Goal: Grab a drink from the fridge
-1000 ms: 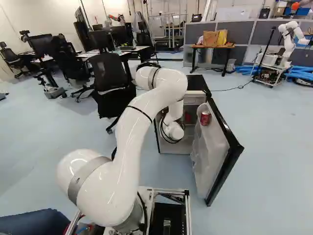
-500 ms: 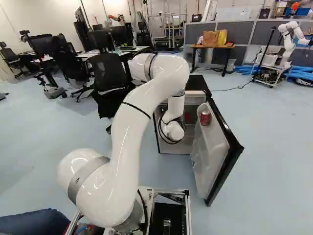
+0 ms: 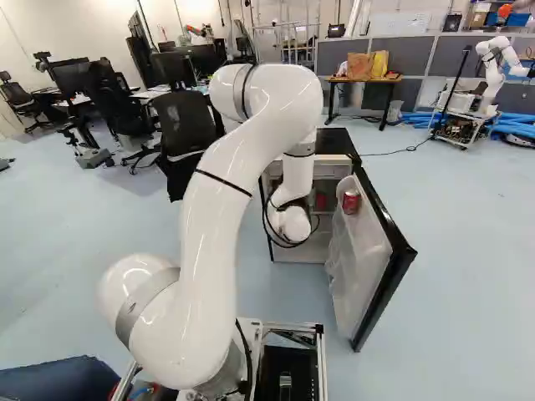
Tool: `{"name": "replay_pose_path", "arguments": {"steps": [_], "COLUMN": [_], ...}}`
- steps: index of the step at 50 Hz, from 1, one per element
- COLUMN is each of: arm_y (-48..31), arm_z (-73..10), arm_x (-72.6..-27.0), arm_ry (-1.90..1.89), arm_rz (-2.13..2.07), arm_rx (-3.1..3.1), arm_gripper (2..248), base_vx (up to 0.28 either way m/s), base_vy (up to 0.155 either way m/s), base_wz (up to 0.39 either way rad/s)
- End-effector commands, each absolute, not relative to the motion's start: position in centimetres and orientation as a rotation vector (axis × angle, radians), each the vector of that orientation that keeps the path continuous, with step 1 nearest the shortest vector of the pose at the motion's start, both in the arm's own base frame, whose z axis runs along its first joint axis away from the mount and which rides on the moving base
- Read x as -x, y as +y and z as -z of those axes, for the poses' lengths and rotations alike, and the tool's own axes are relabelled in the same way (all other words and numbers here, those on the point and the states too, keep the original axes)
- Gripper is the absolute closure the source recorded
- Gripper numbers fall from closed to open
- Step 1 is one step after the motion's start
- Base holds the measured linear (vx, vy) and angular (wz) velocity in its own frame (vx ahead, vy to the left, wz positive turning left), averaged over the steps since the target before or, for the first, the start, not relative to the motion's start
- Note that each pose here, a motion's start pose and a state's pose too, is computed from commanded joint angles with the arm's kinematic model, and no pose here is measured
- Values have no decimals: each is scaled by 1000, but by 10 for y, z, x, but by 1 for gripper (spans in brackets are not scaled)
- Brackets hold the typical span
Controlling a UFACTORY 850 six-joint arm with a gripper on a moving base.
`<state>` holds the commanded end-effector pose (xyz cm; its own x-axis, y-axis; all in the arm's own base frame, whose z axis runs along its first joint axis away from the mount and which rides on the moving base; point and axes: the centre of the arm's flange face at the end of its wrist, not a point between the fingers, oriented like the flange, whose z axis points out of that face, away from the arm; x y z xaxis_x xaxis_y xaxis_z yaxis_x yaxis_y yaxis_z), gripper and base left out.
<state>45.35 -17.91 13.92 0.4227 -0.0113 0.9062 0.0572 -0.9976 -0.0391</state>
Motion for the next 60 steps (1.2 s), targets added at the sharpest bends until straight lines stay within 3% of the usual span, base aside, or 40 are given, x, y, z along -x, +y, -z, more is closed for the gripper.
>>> {"name": "replay_pose_path", "arguments": {"steps": [42,60], "arm_y": [-172,-167], "arm_z": [-209,-231], "arm_x": [-369,-354], "arm_ry": [302,347], "arm_rz": [1740,1793], "arm_rx": [2701,2700], "arm_gripper": [156,156], "base_vx": [0,0], "base_vy": [0,0], "base_wz": [0,0]}}
